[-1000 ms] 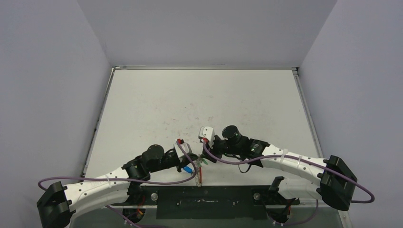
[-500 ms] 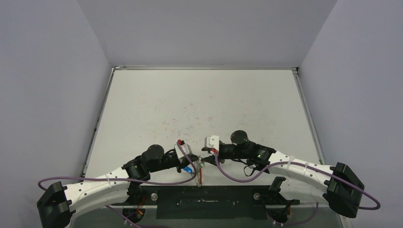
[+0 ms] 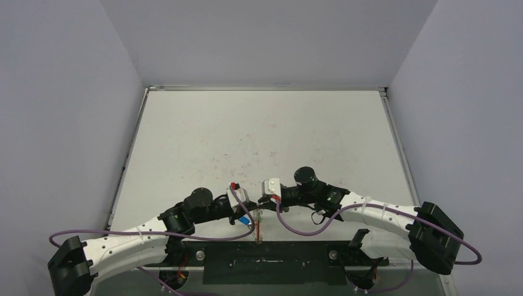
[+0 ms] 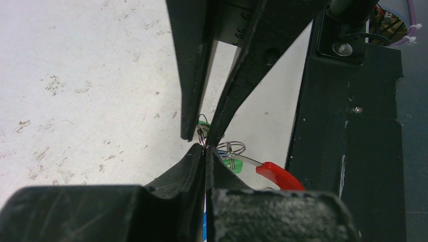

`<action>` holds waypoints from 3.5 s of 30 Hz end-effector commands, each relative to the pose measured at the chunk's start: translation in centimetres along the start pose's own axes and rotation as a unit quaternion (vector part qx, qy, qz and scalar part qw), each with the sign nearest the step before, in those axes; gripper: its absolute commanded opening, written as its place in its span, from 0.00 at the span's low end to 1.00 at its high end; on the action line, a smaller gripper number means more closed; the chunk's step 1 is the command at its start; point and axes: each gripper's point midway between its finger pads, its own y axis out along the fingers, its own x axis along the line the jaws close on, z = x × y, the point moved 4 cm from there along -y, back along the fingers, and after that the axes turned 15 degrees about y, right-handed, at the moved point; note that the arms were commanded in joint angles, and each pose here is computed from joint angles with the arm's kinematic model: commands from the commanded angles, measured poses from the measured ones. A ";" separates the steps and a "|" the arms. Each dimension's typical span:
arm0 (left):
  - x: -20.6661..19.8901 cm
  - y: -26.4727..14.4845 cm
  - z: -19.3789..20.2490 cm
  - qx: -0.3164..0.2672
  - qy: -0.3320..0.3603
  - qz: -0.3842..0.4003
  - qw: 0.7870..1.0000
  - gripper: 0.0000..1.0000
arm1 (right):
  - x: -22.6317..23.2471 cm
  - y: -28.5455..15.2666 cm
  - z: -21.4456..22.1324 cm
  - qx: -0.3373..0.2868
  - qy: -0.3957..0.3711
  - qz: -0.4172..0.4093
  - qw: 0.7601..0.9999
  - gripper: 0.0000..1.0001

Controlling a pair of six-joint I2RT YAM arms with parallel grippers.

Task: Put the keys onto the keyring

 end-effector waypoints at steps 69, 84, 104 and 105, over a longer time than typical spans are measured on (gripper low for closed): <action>1.4 -1.0 -3.6 -0.061 0.155 -0.006 0.986 0.20 | 1.6 1.1 -5.9 0.161 0.028 0.020 0.986 0.00; 1.1 -1.1 -3.0 -0.056 0.143 -0.006 0.988 0.00 | 0.9 0.8 -6.2 0.134 0.031 0.047 0.989 0.25; 0.8 -2.0 -2.5 -0.096 0.119 -0.034 0.988 0.00 | 0.8 -1.2 -6.4 0.033 0.118 -0.004 0.992 0.42; 0.8 -1.9 -2.4 -0.095 0.119 -0.033 0.988 0.00 | 0.9 -1.1 -6.4 0.030 0.121 -0.006 0.992 0.42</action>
